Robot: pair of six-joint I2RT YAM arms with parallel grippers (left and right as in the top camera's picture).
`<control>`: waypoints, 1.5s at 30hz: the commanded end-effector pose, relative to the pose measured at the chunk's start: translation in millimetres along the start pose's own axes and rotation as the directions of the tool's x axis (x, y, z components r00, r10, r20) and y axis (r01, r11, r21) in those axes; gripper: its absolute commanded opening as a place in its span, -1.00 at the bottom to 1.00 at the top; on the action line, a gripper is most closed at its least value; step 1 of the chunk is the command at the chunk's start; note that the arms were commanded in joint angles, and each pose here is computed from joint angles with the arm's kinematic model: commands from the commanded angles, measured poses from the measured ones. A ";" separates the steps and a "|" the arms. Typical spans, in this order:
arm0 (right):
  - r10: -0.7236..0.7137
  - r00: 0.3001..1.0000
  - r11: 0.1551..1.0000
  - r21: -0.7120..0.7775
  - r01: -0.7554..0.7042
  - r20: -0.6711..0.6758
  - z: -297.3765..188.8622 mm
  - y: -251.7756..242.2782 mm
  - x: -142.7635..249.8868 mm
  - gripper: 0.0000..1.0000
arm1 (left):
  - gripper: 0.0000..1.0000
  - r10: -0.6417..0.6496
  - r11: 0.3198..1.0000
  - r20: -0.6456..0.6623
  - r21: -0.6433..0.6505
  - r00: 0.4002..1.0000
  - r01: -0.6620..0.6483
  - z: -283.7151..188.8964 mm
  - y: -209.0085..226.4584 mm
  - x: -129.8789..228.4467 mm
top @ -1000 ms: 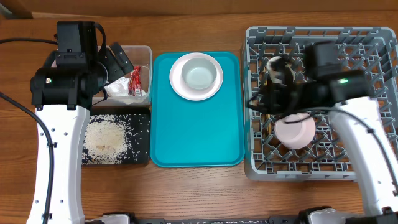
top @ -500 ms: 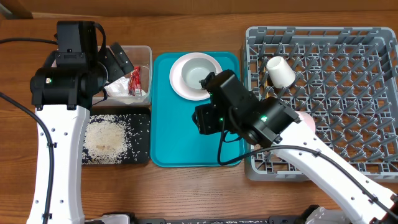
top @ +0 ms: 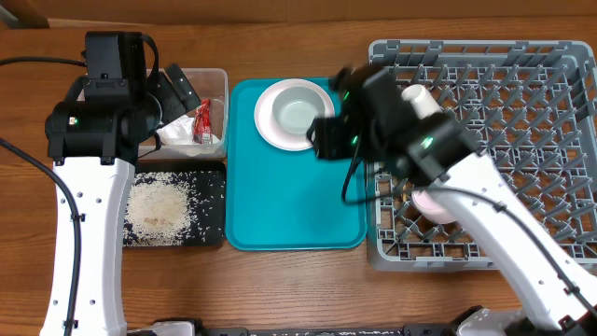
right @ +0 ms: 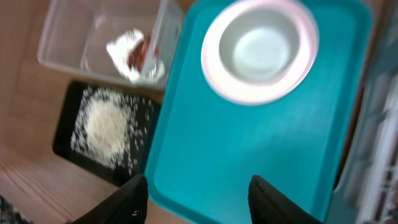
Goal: Sort waste into correct bins and load items into the dishwasher
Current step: 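Move the right gripper back to the white saucer on the teal tray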
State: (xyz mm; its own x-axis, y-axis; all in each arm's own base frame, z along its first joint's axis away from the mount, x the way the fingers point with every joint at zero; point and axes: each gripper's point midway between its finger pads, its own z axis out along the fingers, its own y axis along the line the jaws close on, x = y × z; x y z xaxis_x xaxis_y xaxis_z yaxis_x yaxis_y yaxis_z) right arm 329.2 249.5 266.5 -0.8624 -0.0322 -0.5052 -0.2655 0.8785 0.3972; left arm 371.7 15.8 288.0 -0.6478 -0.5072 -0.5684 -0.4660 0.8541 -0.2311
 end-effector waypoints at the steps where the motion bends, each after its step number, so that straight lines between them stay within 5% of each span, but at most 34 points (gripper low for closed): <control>1: -0.035 0.999 0.999 -0.024 0.035 0.011 -3.0 2.3 -21.1 0.03 | 1.00 -0.009 1.000 0.012 -0.001 1.000 0.009 -1.6 -0.4 -4.4; 3: -0.035 0.999 0.999 -0.017 0.035 -0.004 8.2 0.8 -22.5 -0.16 | 1.00 -0.009 1.000 0.012 -0.001 1.000 0.009 -1.6 -0.4 -4.4; 6: -0.063 0.997 0.998 -0.017 0.062 -0.035 36.3 3.2 -20.0 -0.92 | 1.00 -0.009 1.000 0.012 -0.001 1.000 0.009 -1.6 -0.4 -4.4; 24: -0.100 0.977 0.990 0.081 0.117 -0.189 202.1 -22.3 19.6 -0.92 | 1.00 -0.009 1.000 0.012 -0.001 1.000 0.009 -1.6 -0.4 -4.4; 45: -0.085 0.968 0.977 0.170 0.127 -0.234 239.2 -60.3 54.0 -0.92 | 1.00 -0.009 1.000 0.012 -0.001 1.000 0.009 -1.6 -0.4 -4.4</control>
State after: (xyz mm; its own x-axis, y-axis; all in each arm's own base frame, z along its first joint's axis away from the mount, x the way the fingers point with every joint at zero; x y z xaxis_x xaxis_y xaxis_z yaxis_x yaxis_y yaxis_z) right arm 404.7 313.2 40.8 -0.9125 -0.2089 -0.3517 -0.2950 0.9317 0.2119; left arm 371.7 15.8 288.0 -0.6476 -0.5072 -0.5686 -0.4659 0.8541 -0.2313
